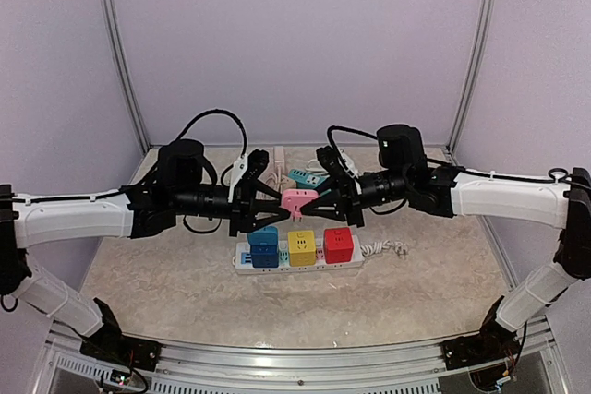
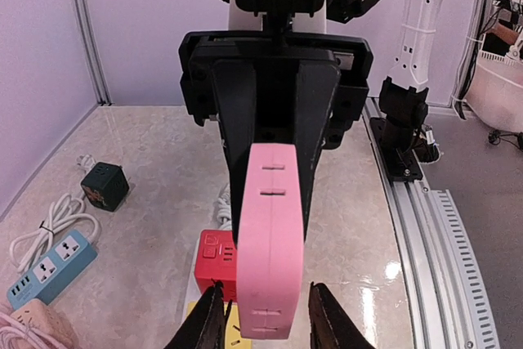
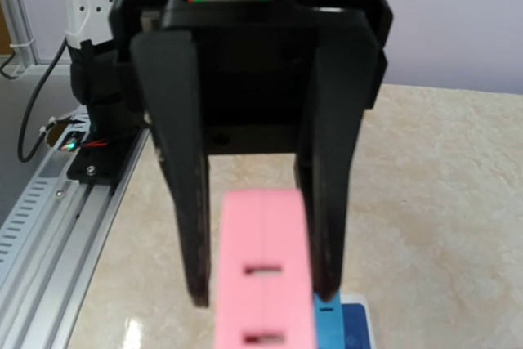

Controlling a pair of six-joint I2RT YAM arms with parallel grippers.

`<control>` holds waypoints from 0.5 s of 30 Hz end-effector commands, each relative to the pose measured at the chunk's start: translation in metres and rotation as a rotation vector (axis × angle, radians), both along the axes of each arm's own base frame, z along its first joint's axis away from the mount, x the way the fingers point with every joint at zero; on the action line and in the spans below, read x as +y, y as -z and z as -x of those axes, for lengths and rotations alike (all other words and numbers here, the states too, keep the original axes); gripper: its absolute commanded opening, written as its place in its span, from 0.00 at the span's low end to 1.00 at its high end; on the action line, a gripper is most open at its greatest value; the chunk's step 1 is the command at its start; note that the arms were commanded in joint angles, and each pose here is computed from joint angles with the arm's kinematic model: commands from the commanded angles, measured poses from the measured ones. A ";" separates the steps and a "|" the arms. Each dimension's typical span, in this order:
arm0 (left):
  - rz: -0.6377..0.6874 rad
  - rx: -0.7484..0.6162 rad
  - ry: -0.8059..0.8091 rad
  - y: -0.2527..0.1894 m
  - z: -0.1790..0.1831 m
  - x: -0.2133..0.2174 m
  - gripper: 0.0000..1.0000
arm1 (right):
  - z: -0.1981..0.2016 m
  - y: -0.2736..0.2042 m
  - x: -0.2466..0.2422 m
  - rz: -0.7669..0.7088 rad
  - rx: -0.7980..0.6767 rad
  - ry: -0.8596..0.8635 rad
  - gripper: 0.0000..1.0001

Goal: Insert the plug
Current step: Adjust the plug.

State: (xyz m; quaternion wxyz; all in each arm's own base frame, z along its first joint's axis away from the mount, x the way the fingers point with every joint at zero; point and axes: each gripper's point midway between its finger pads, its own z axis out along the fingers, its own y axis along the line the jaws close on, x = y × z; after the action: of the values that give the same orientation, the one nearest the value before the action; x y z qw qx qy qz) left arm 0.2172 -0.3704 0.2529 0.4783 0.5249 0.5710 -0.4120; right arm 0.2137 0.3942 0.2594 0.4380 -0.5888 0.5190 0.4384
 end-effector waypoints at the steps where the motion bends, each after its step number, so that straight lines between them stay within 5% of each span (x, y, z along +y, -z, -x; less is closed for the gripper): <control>1: 0.018 -0.033 0.008 -0.005 0.004 0.001 0.30 | -0.001 -0.013 0.008 -0.028 -0.037 -0.003 0.00; 5: 0.026 -0.052 0.009 -0.008 0.005 0.002 0.00 | 0.000 -0.014 0.008 -0.026 -0.036 -0.002 0.00; 9: 0.030 -0.107 -0.029 -0.012 0.000 0.005 0.00 | -0.004 -0.016 0.009 -0.024 -0.004 0.032 0.02; 13: -0.041 -0.342 -0.230 -0.023 -0.031 0.027 0.00 | -0.028 -0.023 0.005 -0.003 0.081 0.205 0.67; 15: -0.122 -0.554 -0.385 -0.036 -0.054 0.048 0.00 | -0.043 -0.035 -0.003 -0.011 0.130 0.331 0.76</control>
State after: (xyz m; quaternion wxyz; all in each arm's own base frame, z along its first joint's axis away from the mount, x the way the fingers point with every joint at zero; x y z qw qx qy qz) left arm 0.2312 -0.3573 0.2607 0.5482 0.5331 0.5556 -0.3265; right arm 0.2285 0.3995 0.2691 0.4492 -0.5514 0.5603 0.4246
